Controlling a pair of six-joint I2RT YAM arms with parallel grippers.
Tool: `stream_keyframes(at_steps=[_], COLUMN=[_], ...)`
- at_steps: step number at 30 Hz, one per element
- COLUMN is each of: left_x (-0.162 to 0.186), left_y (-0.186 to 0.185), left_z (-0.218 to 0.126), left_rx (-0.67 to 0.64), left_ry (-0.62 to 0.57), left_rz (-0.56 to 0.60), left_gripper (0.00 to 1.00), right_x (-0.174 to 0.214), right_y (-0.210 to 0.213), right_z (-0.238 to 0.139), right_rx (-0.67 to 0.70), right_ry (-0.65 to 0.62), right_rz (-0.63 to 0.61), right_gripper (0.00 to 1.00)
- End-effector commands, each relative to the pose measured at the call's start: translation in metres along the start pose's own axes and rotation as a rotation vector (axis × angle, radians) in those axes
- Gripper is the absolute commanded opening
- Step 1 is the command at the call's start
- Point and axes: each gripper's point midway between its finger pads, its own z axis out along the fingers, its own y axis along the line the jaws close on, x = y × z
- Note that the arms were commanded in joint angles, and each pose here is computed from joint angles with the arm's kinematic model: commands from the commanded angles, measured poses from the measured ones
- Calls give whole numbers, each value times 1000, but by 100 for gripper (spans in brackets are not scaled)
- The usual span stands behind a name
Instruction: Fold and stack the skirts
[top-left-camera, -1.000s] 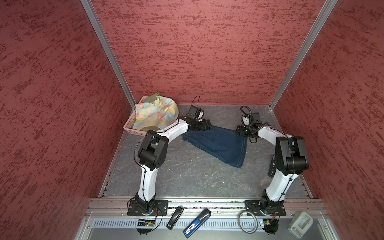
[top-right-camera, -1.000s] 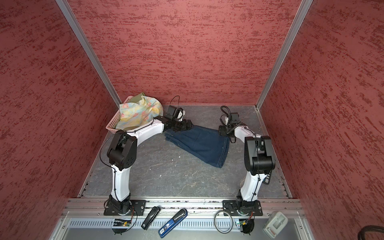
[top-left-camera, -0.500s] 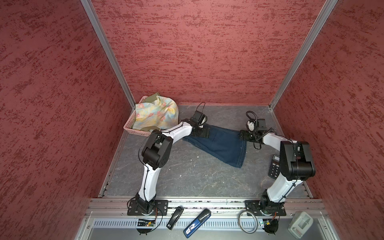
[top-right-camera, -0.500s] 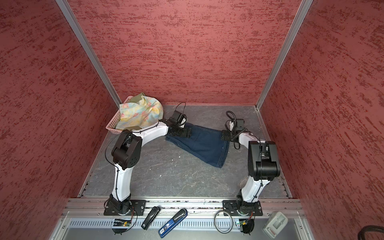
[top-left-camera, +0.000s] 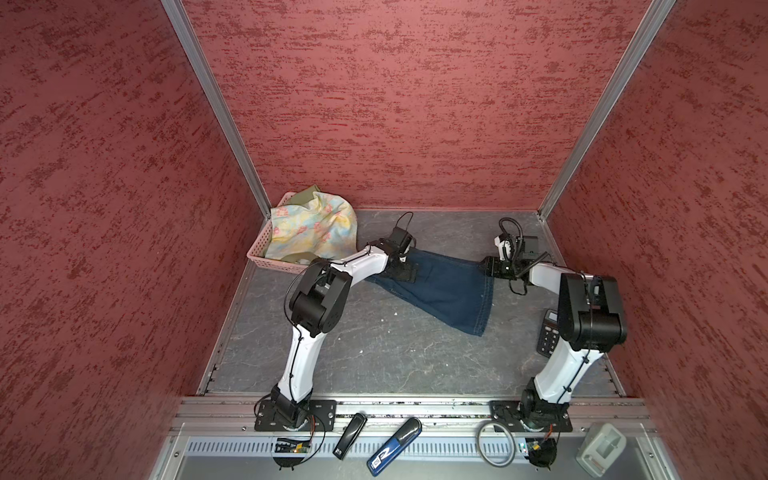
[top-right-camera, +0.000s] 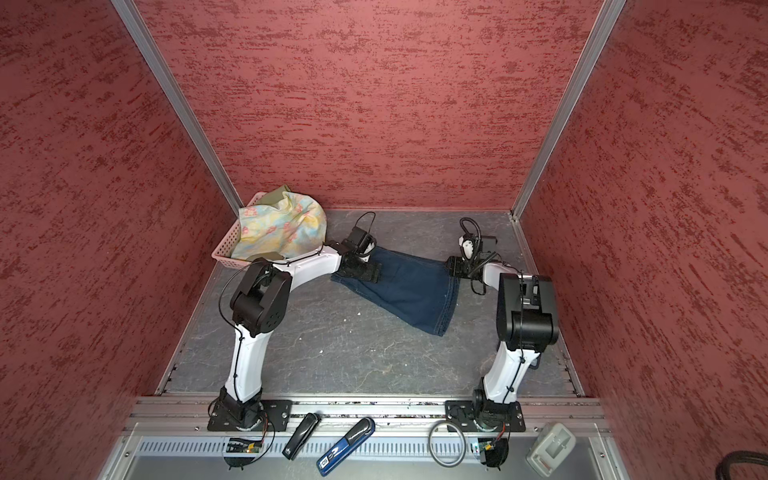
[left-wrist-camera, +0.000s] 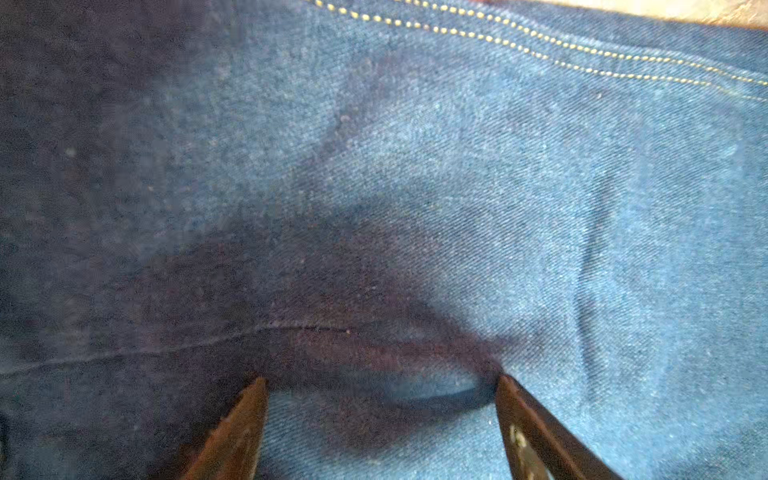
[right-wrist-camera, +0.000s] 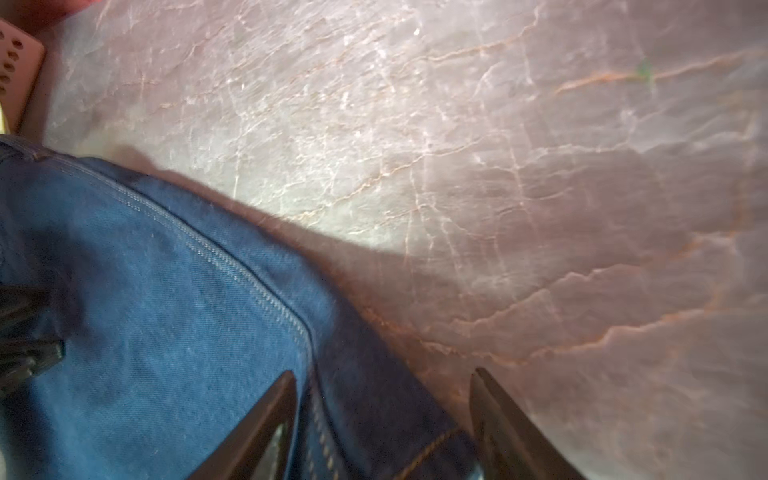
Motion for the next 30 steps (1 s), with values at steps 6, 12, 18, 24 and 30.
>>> stream_keyframes(at_steps=[6,12,18,24,30], left_x=[5,-4,-21,-26,-24], left_y=[12,19,18,28,38], left_z=[15,14,2,6,12], left_rx=[-36,3,55,33,-5], left_ry=[63,56,14,7,15], left_rz=[5,-78,-127,-129,-112], left_gripper=[87,86,86,87,87], right_x=[14,5,0,21,16], right_y=[-7,-5,0,1,-13], right_z=[1,-8,-24,-37,-78], right_rx=[-19,4,8,101,308], right_ry=[52,4,-51,-41,-99], right_rz=[16,51,152,264,274], right_gripper=[41,11,0,5,63])
